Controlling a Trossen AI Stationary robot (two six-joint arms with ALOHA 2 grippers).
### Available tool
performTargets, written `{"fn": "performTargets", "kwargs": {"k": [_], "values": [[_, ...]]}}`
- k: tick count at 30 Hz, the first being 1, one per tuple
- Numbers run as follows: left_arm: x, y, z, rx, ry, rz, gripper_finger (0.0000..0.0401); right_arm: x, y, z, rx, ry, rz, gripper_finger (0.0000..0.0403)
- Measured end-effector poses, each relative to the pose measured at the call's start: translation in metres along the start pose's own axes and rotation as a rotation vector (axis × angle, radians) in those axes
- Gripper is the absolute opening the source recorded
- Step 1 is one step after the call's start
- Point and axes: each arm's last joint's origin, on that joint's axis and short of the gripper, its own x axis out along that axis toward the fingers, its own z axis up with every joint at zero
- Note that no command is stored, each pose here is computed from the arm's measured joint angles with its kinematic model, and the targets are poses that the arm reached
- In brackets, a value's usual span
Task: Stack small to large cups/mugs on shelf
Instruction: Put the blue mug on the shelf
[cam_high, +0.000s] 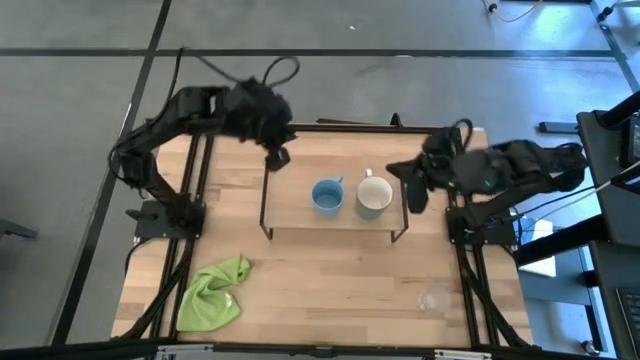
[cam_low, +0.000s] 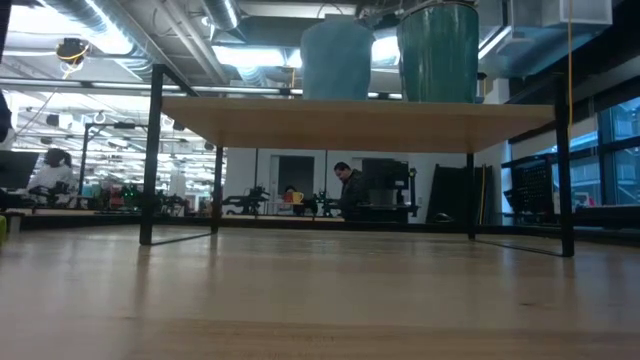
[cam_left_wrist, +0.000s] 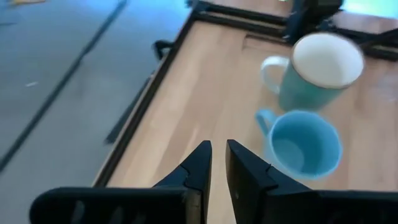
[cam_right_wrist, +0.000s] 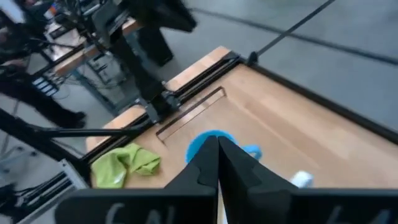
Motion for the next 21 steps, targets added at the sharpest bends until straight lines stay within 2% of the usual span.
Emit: {"fn": "performTargets", "kwargs": {"k": [4, 9, 13, 19, 21], "values": [[0.010, 0.029, 0.004, -0.028, 0.003, -0.046, 0.0042, 0.024, -0.013, 0.011, 0.039, 0.081, 0.019, 0.0004], [0.032, 0.065, 0.001, -0.084, -0.017, -0.216, 0.0042, 0.056, -0.044, 0.022, 0.098, 0.206, -0.034, 0.0004], [0.055, 0.089, -0.010, -0.144, 0.007, -0.257, 0.0042, 0.075, -0.067, 0.037, 0.143, 0.242, 0.014, 0.0004], [0.088, 0.117, -0.025, -0.241, -0.055, -0.414, 0.0042, 0.108, -0.109, 0.050, 0.243, 0.350, 0.045, 0.0004], [0.096, 0.126, -0.029, -0.275, -0.079, -0.423, 0.0042, 0.118, -0.122, 0.052, 0.269, 0.385, 0.054, 0.0004]]}}
